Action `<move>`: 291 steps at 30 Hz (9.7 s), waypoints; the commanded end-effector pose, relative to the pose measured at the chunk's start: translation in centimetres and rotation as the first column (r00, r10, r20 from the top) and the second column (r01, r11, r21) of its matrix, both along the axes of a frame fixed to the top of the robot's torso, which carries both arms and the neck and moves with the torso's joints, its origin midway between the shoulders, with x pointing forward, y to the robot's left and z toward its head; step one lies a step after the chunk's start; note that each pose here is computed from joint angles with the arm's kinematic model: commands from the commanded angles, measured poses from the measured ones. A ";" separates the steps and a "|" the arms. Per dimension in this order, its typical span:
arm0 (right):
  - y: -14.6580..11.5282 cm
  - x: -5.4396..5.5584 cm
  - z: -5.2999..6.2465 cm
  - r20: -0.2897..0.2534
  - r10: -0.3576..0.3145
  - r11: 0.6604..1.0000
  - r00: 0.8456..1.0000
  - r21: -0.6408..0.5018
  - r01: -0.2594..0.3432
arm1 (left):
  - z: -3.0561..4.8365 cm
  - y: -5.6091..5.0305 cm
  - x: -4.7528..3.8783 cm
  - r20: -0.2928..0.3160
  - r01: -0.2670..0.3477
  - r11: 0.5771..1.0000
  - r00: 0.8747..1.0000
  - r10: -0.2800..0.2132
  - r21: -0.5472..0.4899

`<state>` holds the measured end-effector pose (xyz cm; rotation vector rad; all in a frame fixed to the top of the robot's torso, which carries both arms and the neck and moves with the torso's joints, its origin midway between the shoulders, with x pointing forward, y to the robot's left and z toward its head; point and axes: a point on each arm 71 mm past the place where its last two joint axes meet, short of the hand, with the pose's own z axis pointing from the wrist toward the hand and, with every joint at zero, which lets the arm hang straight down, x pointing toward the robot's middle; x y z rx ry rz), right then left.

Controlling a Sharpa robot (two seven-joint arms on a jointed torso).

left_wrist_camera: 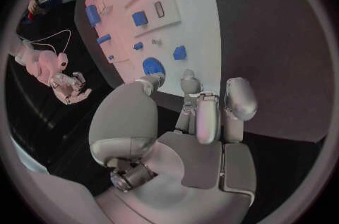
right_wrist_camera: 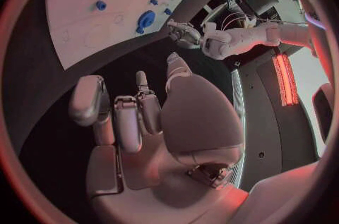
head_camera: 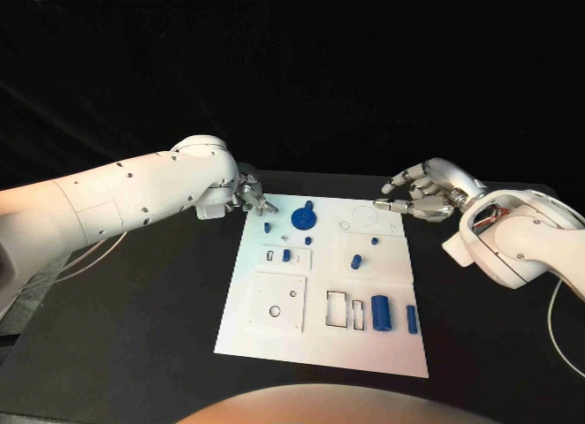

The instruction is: Assemble the parts on the task board

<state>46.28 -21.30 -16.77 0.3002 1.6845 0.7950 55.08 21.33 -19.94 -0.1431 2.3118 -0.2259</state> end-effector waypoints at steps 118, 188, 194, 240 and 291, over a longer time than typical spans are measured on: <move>0.2 0.0 -0.1 0.005 0.014 1.000 1.000 -0.005 -0.014 | -2.68 -1.2 -6.58 -0.040 0.081 0.989 0.995 -0.087 -0.124; 0.2 -0.1 -0.3 -0.002 0.015 1.000 1.000 -0.004 -0.015 | -3.84 -1.6 -7.39 -0.102 0.138 0.988 0.984 -0.145 -0.073; 0.2 -0.1 -0.3 -0.003 0.014 1.000 1.000 -0.004 -0.014 | -3.87 -1.6 -7.31 -0.098 0.132 0.988 0.985 -0.139 -0.075; 0.0 -0.1 -0.3 -0.001 0.012 1.000 1.000 -0.002 -0.012 | -3.86 -1.1 -6.92 -0.083 0.116 0.991 0.989 -0.121 -0.063; -0.1 0.1 0.0 0.042 -0.010 0.999 0.999 0.036 0.008 | -1.50 -9.0 -6.28 0.495 0.618 0.784 0.702 -0.512 -0.066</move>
